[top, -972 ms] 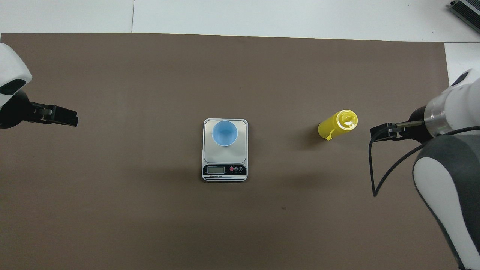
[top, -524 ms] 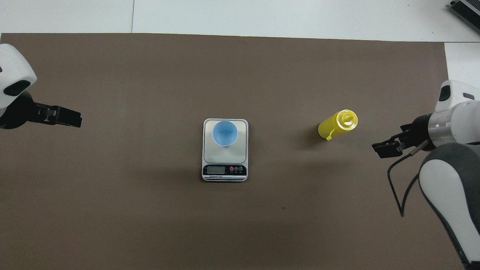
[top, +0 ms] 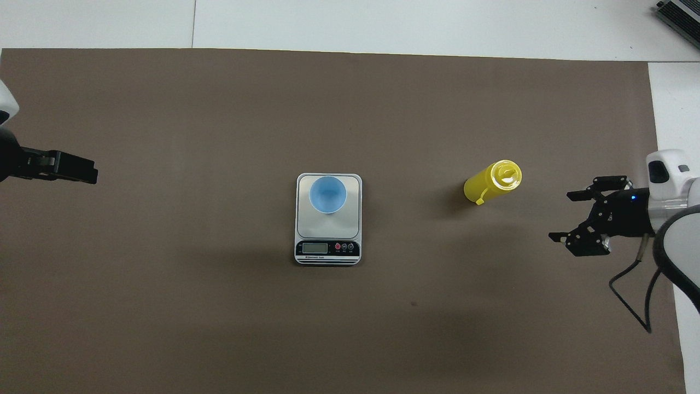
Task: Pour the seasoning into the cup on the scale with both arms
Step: 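Reach the right gripper to the yellow bottle and grasp it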
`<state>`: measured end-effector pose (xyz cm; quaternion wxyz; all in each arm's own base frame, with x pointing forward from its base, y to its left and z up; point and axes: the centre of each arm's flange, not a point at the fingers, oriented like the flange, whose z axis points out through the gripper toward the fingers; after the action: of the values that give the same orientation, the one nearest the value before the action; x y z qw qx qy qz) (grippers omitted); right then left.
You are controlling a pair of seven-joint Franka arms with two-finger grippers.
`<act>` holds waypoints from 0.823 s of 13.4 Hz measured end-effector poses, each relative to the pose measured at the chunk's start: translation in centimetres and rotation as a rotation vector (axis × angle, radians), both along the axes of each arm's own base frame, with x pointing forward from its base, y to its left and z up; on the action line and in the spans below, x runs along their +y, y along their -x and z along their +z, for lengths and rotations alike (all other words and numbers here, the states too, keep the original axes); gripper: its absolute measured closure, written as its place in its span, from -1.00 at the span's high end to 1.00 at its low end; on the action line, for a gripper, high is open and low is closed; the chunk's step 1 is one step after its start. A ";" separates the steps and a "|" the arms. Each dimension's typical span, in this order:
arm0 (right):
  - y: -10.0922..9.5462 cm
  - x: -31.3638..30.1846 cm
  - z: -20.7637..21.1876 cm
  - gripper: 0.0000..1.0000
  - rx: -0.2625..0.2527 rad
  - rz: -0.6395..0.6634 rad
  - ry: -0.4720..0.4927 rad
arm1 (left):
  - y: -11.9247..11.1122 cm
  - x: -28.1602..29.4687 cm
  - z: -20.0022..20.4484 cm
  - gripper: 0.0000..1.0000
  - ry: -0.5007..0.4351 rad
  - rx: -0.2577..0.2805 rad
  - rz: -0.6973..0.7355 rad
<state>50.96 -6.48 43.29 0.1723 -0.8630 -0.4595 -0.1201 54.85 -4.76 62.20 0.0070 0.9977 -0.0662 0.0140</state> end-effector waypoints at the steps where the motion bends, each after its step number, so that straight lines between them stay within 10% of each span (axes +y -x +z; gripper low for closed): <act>1: 0.0 -0.3 -1.4 1.00 -0.003 0.027 -0.029 | 0.1 0.0 -0.1 1.00 0.000 0.006 0.000; 11: -2.4 0.8 -9.5 1.00 -0.178 0.057 -0.205 | 0.2 -0.5 -0.6 1.00 -0.001 0.025 -0.010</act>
<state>53.39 -5.68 33.82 0.2212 -0.8134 -0.4827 -0.2377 54.61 -5.24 61.63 0.0075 0.9975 -0.0708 0.0014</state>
